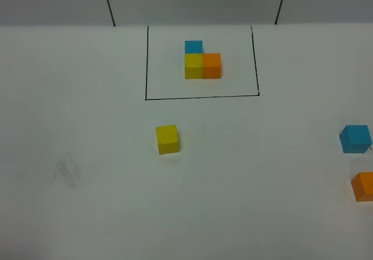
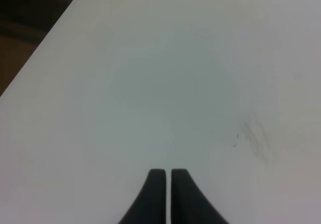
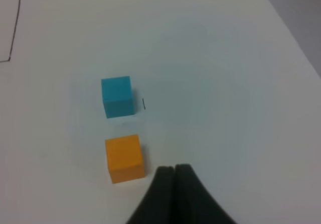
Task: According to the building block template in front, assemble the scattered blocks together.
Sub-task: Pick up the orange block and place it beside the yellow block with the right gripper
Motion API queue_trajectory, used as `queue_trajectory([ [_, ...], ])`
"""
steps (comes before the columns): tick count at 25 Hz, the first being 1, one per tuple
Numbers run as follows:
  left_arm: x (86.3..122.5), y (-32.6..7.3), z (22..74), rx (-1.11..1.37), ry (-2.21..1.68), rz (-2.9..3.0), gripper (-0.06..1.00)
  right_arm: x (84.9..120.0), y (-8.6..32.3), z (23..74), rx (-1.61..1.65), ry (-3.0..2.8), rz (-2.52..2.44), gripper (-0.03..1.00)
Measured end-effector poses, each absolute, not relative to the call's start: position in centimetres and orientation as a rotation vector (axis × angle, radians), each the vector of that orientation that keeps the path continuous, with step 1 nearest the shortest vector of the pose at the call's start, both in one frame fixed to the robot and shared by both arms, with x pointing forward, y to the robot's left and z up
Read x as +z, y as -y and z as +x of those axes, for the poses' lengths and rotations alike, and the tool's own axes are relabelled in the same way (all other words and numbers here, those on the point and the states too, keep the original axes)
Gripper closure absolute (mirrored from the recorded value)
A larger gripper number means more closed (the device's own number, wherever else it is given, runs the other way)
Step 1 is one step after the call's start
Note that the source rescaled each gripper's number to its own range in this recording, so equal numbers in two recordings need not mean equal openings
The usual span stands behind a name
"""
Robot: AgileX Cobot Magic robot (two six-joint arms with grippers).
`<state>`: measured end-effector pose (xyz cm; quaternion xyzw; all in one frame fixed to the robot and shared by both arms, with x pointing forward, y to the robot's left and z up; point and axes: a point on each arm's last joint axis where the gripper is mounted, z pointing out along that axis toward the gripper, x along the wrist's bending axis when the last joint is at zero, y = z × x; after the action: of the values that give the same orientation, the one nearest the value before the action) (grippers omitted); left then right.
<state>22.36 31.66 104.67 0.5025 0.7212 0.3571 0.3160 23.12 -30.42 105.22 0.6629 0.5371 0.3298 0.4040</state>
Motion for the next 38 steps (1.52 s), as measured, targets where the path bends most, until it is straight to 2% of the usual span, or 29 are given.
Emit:
queue_trajectory([
  [38,104.68,-31.66,22.37,0.941,-1.898,1.324,0.94,105.22,30.42,23.12,0.833,-1.356,1.675,0.97],
])
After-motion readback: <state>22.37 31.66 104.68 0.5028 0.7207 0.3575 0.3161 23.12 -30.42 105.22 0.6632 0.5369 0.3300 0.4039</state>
